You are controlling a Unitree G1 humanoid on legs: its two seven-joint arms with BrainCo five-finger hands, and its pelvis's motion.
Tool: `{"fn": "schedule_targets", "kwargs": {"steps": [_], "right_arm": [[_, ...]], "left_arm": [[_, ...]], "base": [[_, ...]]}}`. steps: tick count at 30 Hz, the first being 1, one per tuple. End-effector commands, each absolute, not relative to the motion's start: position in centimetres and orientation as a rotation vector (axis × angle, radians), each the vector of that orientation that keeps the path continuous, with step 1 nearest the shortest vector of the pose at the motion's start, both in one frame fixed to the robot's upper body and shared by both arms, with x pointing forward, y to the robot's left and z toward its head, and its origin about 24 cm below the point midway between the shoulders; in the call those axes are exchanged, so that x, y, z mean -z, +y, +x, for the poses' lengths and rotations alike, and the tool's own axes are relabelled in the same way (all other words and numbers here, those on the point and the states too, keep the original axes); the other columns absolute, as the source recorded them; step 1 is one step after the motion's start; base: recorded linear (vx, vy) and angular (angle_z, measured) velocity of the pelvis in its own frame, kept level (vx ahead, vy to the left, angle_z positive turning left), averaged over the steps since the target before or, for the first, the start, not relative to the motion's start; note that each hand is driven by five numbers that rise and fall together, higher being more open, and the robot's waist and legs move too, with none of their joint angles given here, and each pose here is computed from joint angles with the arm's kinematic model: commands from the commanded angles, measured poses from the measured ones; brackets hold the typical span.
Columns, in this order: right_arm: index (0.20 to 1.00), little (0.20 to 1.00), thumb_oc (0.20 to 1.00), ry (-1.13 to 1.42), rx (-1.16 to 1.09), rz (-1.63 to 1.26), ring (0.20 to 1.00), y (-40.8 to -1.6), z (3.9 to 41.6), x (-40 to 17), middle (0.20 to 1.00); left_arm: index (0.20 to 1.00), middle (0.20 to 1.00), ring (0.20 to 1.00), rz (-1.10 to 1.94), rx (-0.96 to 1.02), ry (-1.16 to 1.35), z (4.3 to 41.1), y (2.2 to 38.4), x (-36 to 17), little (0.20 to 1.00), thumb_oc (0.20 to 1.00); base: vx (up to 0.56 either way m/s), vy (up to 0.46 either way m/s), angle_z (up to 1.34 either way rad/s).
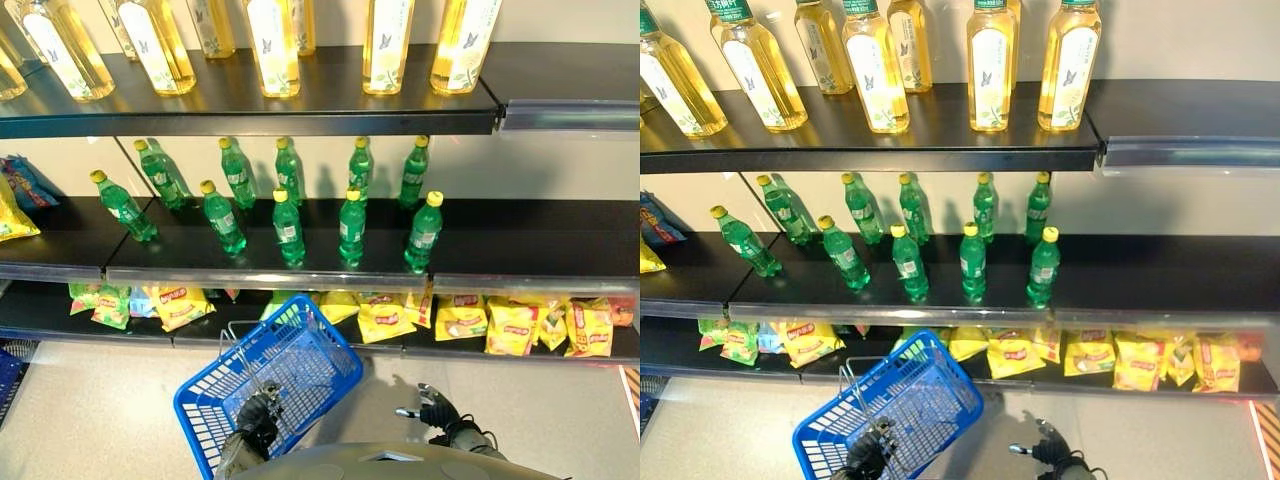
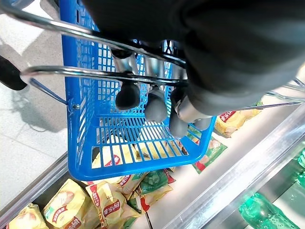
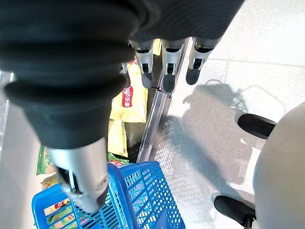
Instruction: Pick up the snacks into the basket
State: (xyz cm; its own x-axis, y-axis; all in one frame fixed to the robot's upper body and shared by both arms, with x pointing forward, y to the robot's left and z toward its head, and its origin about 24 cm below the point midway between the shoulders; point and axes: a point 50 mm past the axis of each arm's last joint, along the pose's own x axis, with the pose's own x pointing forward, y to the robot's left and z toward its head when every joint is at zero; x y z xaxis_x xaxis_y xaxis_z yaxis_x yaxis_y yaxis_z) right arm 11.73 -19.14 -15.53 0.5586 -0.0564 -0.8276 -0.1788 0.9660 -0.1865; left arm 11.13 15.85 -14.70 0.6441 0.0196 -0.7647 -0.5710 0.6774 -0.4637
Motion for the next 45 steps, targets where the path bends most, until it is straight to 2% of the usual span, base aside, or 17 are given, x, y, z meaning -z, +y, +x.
{"fn": "schedule_targets", "kwargs": {"steps": [1, 9, 16, 28, 34, 45], "right_arm": [[1.0, 1.0, 1.0, 0.894, -0.107, -0.287, 1.0, -19.0, 14.9, 14.5, 1.0], [1.0, 1.0, 1.0, 0.859, -0.222, -0.393, 1.0, -18.8, 15.1, 14.2, 1.0], [1.0, 1.0, 1.0, 0.804, -0.291, -0.368, 1.0, -17.7, 16.0, 13.5, 1.0], [1.0, 1.0, 1.0, 0.713, -0.254, -0.32, 1.0, -17.7, 16.8, 12.3, 1.0], [1.0, 1.0, 1.0, 0.523, -0.191, -0.251, 1.0, -18.2, 20.5, 8.9, 1.0], [1.0, 1.0, 1.0, 0.237, -0.032, -0.025, 1.0, -20.1, 24.6, 3.4, 1.0]], "left_arm": [[0.2, 0.2, 0.2, -0.747, -0.244, 0.674, 14.7, 14.9, 13.0, 0.2, 0.2], [0.2, 0.2, 0.2, -0.723, -0.234, 0.652, 14.9, 15.3, 12.7, 0.2, 0.2], [0.2, 0.2, 0.2, -0.708, -0.227, 0.627, 15.4, 15.8, 12.4, 0.2, 0.2], [0.2, 0.2, 0.2, -0.692, -0.203, 0.51, 16.5, 16.8, 10.4, 0.2, 0.2], [0.2, 0.2, 0.2, -0.666, -0.13, 0.344, 20.0, 17.7, 7.0, 0.2, 0.2], [0.2, 0.2, 0.2, -0.716, -0.127, 0.243, 22.0, 17.6, 4.9, 0.2, 0.2]], "base": [[-0.03, 0.003, 0.0], [0.0, 0.0, 0.0], [0.0, 0.0, 0.0], [-0.01, 0.003, 0.0], [-0.27, 0.012, -0.15], [-0.13, -0.001, 0.07]]}}
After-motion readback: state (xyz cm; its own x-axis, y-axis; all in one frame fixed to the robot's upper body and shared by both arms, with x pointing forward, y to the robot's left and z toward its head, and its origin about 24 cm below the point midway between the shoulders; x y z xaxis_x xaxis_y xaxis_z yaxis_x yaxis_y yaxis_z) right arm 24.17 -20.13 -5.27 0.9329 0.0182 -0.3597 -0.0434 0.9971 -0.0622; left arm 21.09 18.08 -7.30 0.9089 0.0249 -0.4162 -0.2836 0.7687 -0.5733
